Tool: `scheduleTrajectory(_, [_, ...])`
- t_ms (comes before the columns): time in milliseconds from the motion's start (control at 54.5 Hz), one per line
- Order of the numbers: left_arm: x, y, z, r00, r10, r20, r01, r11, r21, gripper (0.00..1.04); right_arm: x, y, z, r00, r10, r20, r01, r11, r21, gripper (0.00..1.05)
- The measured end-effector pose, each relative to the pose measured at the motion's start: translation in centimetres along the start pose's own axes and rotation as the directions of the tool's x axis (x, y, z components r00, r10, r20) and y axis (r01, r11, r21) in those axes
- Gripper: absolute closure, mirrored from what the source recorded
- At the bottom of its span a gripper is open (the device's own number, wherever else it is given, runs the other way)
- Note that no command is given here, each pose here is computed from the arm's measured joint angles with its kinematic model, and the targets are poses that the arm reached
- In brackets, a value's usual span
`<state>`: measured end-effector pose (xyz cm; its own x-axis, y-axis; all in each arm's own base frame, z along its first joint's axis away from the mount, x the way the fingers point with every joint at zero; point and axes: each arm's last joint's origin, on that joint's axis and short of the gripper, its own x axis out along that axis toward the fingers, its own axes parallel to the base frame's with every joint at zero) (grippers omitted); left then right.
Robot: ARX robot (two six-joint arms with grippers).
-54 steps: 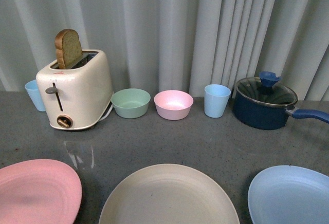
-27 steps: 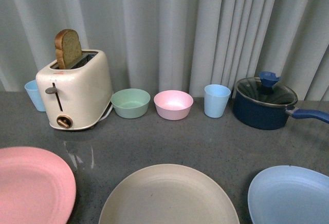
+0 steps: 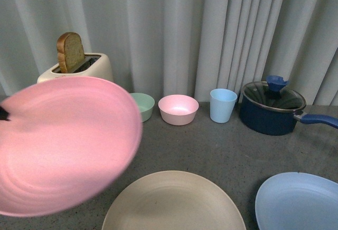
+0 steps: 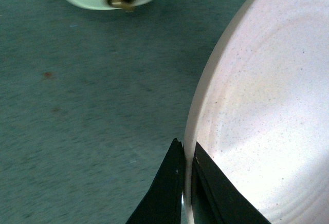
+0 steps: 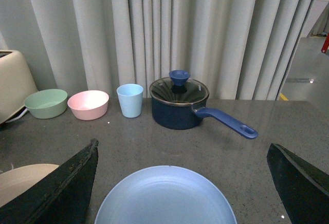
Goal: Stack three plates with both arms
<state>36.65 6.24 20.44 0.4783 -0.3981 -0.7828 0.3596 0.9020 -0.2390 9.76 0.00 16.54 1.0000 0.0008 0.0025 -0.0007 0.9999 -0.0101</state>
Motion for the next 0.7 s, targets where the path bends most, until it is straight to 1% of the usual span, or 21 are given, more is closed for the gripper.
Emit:
scheduleTrajectory(92, [2.7,-4.1,-0.5,0.997,-0.073,-0.038,0.074,0.997,0.03,1.01,0.0,0.0,0.0,1.0,0.0,0.0,0.0,1.0,0.0,0.07])
scheduleTrajectory(165, [4.8,-6.9,-1.1,0.992,-0.095,-0.077,0.099,0.994,0.043,1.01,0.0,0.0,0.0,1.0,0.0,0.0,0.0,1.0,0.0,0.07])
scheduleTrajectory(275, [7.3,-9.8,-2.0,0.986,-0.094,-0.136,0.104,0.992,0.07,1.01,0.0,0.0,0.0,1.0,0.0,0.0,0.0,1.0,0.0,0.07])
scheduleTrajectory(330, [8.4,-10.8,-2.2,0.984,-0.087,-0.155,0.101,0.991,0.083,1.01,0.0,0.0,0.0,1.0,0.0,0.0,0.0,1.0,0.0,0.07])
scheduleTrajectory(496, [10.6,-11.8,-2.7,0.979,-0.059,-0.196,0.077,0.993,0.084,1.01,0.0,0.0,0.0,1.0,0.0,0.0,0.0,1.0,0.0,0.07])
scheduleTrajectory(698, [12.0,-11.7,-2.2,0.977,-0.025,-0.212,0.042,0.996,0.077,1.01,0.0,0.0,0.0,1.0,0.0,0.0,0.0,1.0,0.0,0.07])
